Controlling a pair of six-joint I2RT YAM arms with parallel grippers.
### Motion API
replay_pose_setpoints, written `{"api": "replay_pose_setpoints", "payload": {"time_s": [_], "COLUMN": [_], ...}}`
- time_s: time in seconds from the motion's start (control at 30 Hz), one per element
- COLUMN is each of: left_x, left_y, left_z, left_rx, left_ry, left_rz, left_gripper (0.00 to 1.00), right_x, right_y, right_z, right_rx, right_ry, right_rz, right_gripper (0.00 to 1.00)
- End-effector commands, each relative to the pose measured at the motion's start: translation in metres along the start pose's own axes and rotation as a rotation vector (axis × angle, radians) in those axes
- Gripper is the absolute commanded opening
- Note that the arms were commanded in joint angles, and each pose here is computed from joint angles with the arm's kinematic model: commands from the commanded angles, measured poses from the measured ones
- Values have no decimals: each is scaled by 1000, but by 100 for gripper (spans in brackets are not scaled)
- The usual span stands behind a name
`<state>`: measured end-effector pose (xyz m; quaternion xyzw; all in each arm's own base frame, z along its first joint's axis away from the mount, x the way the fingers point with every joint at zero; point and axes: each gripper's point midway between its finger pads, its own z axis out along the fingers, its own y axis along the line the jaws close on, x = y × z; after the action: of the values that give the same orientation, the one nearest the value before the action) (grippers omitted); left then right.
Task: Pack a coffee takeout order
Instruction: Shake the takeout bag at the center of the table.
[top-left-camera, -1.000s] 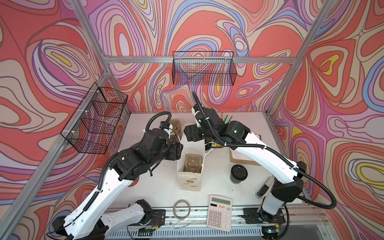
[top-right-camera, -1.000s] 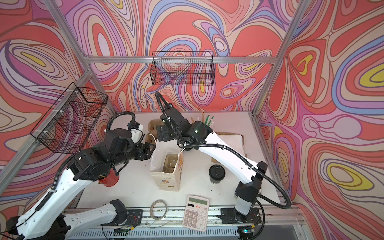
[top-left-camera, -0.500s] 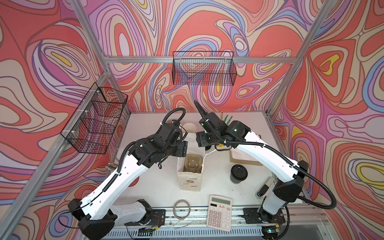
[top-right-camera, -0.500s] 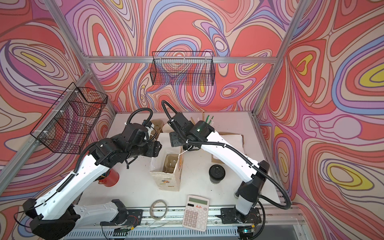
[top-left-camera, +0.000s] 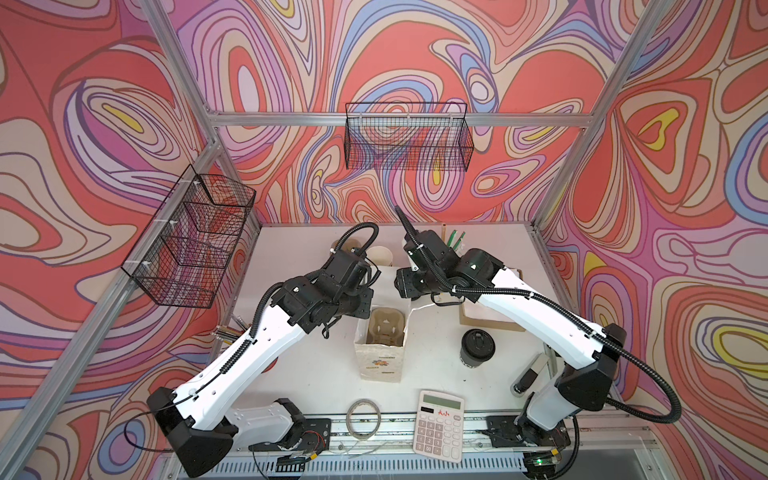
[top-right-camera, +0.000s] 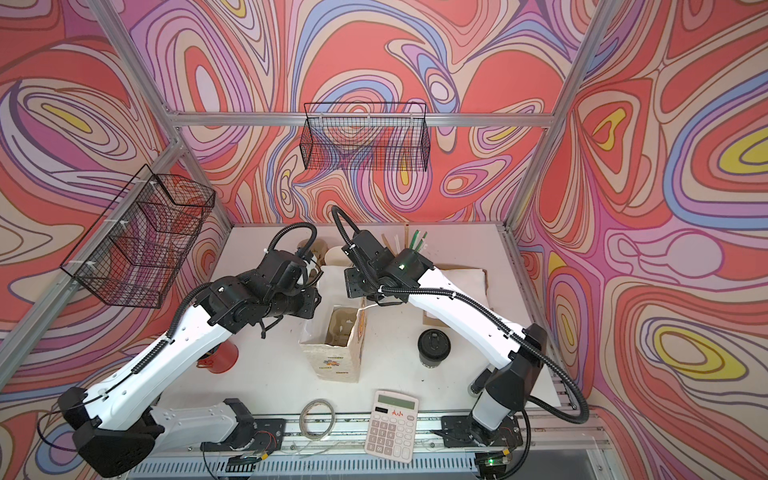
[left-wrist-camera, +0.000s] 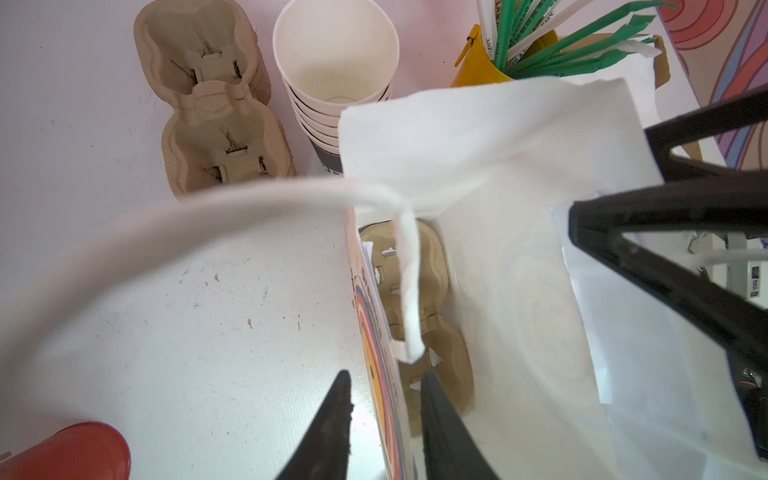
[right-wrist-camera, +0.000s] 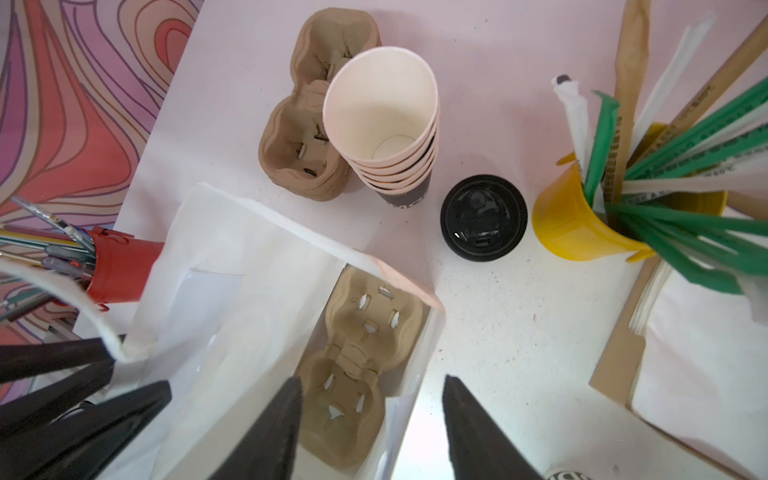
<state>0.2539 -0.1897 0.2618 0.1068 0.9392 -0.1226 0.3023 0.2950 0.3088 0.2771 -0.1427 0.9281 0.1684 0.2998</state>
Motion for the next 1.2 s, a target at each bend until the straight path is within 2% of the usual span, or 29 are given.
{"api": "replay_pose_setpoints", "payload": {"time_s": [0.0,0.13,0.3,0.43,0.6,0.67,1.0,1.17], "left_x": [3,6,1,-4,-8,-10,-15,-9], "left_y": [2,-3,0,0,9,15,12,12], "left_z": [3,-2,-22,-33,-44,-48,-52,-61], "left_rx": [4,47,82,118,100,90,199,236], "left_ry": [5,-8,-100,-183,-256,-297,-513,-537], "left_rz": [-20,-49,-83,-93,-122,-138,-150,-137], "left_gripper": [18,0,0,0,0,0,0,0], "right_x": [-13,-25,-45,-59,-69,-69,-74,-68], "right_y": [4,11,17,21,30,32,44,43], "right_z": [-14,-25,-50,-68,-83,-83,-83,-75], "right_rx": [-45,-99,-140,-169,-227,-242,-283,-274], "right_ry": [-86,-160,-274,-359,-437,-439,-445,-421], "right_rz": [4,-5,-38,-58,-74,-90,-131,-149], "right_gripper": [65,76,83,85,85,86,87,87]}}
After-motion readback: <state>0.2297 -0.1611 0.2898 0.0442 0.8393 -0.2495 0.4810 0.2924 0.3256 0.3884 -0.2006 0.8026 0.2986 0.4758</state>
